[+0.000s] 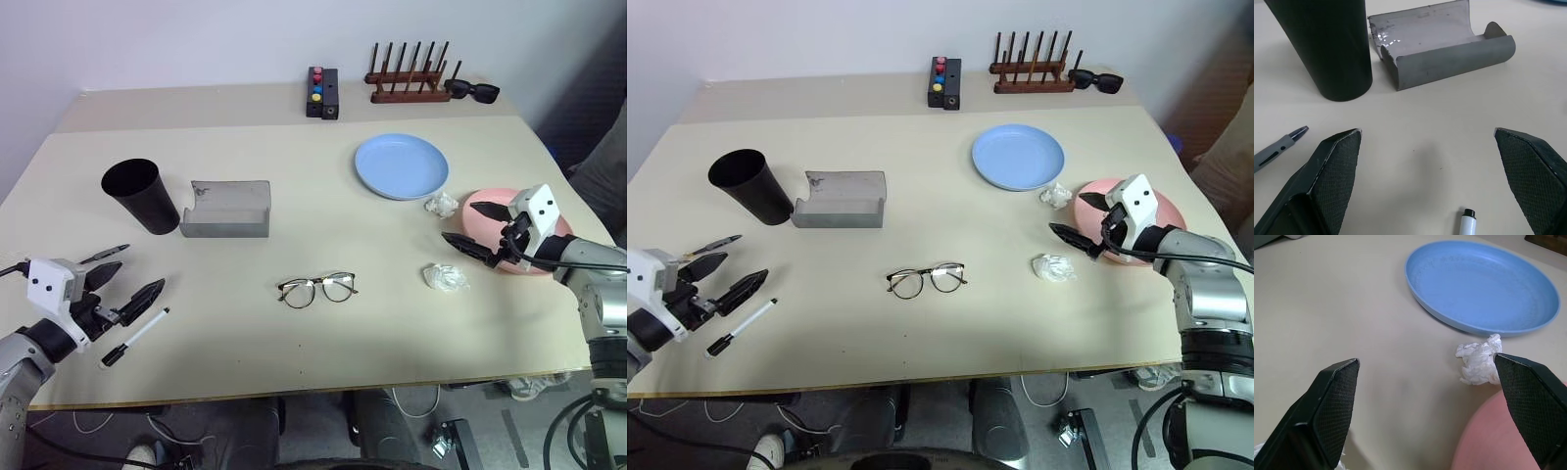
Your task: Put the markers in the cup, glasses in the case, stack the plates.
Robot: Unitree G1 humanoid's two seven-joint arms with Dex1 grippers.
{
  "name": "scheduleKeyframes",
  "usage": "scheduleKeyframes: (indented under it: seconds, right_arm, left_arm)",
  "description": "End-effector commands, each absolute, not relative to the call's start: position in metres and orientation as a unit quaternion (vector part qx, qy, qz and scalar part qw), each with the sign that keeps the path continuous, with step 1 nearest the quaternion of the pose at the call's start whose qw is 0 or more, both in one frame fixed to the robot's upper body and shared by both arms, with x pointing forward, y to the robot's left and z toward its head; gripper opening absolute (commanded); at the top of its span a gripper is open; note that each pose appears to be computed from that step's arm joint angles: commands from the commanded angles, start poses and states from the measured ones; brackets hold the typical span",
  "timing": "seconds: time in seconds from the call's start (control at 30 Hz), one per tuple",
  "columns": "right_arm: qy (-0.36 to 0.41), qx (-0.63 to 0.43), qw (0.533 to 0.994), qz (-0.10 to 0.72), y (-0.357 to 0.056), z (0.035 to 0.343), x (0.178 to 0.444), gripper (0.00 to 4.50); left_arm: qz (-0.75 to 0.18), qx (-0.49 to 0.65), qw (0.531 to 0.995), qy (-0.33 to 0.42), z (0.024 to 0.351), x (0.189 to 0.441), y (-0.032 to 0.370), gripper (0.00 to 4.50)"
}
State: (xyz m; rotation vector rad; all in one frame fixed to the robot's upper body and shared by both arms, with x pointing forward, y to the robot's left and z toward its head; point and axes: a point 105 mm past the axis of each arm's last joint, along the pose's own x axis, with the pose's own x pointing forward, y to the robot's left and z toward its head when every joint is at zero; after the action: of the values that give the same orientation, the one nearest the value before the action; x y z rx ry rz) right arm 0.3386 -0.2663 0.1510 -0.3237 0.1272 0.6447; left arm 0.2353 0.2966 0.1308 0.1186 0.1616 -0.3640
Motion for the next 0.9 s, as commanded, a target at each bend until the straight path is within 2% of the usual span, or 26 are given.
scheduleKeyframes:
  seconds: [0.03, 0.5, 0.9]
  right_arm:
    - [0.036, -0.174, 0.931, 0.319, -0.264, 0.168, 0.341, 4.50]
    - [0.033, -0.176, 0.928, 0.328, -0.257, 0.169, 0.341, 4.50]
    - [-0.001, -0.175, 0.912, 0.370, -0.220, 0.180, 0.340, 4.50]
  left_arm:
    - [-0.172, 0.080, 0.980, 0.067, 0.140, 0.234, 0.301, 4.44]
    - [-0.184, 0.076, 0.977, 0.072, 0.134, 0.236, 0.296, 4.44]
    - [-0.230, 0.072, 0.967, 0.087, 0.130, 0.246, 0.276, 4.44]
